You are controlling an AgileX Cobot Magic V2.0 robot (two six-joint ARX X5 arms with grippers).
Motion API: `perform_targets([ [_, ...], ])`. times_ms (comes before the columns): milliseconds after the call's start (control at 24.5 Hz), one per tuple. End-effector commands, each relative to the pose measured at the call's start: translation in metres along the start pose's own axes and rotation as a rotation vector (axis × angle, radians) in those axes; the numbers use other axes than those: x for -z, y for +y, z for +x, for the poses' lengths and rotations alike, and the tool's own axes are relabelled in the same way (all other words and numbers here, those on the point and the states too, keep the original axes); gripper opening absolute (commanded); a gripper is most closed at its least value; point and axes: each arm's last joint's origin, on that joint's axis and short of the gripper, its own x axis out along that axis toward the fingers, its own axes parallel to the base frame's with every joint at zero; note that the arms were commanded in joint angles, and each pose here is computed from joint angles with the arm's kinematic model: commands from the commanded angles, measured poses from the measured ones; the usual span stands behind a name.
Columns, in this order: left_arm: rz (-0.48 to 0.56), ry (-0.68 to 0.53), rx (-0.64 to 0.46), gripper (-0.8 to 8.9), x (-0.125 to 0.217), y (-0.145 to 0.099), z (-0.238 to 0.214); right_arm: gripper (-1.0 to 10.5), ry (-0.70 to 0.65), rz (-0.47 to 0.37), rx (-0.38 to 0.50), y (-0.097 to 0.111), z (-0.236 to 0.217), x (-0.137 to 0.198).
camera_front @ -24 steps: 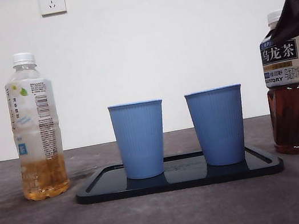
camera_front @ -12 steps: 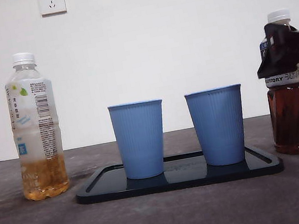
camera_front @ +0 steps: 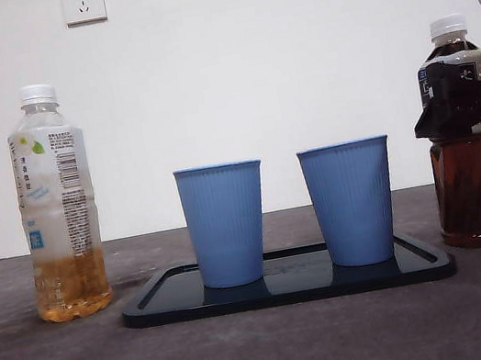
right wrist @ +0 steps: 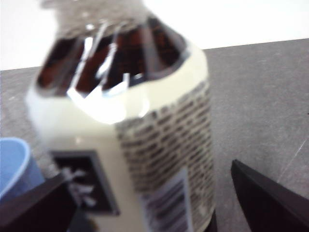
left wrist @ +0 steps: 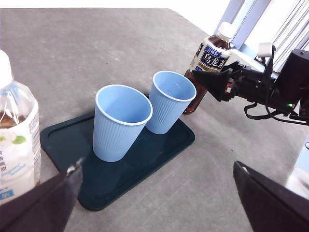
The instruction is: Pour the drink into the cup
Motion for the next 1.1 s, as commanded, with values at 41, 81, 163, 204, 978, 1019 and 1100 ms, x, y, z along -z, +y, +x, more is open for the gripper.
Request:
perform_targets([
  [41,0.014,-0.017,0.008,4.99,-0.006,-0.002,-0.001,3.9,-0.01,-0.01,-0.008,0.001,0.006,-0.002],
  [81,0.014,-0.017,0.008,4.99,-0.006,-0.002,-0.001,3.5,-0.012,-0.011,-0.01,0.001,0.007,-0.003],
  [163,0.014,-0.017,0.008,4.99,-0.006,-0.002,-0.001,2.8,-0.015,-0.011,-0.011,0.001,0.008,-0.004],
  [204,0.014,-0.017,0.008,4.99,-0.006,-0.002,-0.001,2.4,-0.017,-0.01,-0.011,0.001,0.008,-0.004],
  [978,0.017,-0.015,0.007,4.99,-0.006,-0.001,0.0,2.1,0.229,-0.104,0.041,0.023,-0.015,-0.059],
  [1019,0.017,-0.015,0.007,4.99,-0.006,-0.001,0.0,2.1,0.256,-0.118,0.053,0.026,-0.017,-0.065],
  [1100,0.017,-0.015,0.007,4.99,-0.006,-0.001,0.0,2.1,0.351,-0.17,0.074,0.036,-0.025,-0.087],
])
